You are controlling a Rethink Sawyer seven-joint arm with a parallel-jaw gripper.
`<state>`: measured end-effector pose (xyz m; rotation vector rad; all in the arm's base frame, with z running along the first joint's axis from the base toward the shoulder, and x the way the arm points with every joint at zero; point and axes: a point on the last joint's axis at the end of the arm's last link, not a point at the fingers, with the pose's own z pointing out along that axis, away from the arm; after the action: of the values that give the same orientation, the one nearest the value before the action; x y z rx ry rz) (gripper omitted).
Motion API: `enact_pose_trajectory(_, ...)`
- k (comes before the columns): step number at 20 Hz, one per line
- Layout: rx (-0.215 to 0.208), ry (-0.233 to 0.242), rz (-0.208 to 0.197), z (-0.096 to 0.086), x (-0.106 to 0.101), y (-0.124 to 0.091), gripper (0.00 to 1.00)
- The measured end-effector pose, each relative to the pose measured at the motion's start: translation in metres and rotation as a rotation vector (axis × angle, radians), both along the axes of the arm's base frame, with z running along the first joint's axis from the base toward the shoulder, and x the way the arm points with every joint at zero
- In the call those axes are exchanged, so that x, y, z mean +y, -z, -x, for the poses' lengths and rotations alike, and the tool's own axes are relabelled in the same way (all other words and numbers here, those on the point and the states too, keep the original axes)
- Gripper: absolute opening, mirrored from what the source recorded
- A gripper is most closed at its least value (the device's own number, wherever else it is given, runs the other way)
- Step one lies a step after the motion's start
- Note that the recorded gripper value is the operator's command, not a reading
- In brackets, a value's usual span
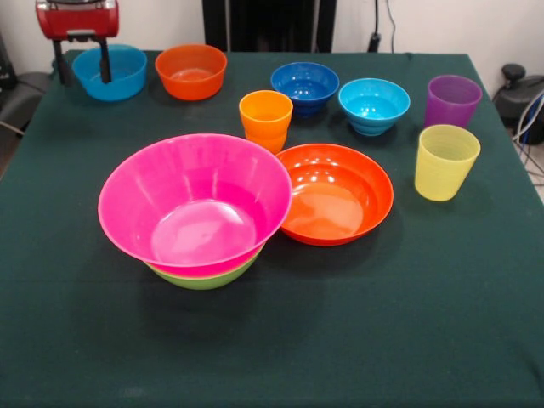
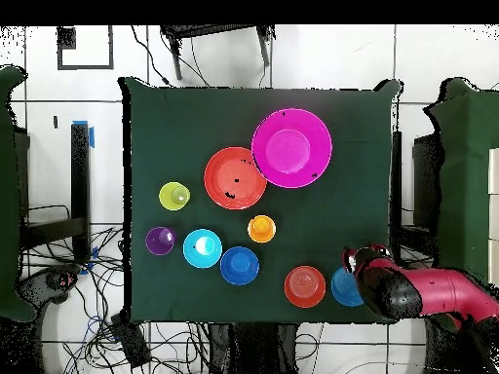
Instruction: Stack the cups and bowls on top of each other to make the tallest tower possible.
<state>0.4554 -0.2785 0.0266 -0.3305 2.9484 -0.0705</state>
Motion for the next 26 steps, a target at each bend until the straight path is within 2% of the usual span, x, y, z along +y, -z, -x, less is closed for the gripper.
enact_pose_trajectory(4, 0.062, 0.024, 0.022, 0.004, -0.008, -0.012, 1.0)
enact_pose_trajectory(8, 0.143, 0.02, 0.048, 0.013, -0.012, -0.018, 1.0)
enact_pose_trajectory(12, 0.177, 0.011, 0.049, 0.016, -0.01, -0.017, 1.0)
enact_pose_trajectory(18, 0.19, -0.007, 0.039, 0.016, -0.001, -0.011, 1.0)
enact_pose_trajectory(26, 0.204, -0.07, 0.034, 0.021, 0.014, 0.008, 1.0)
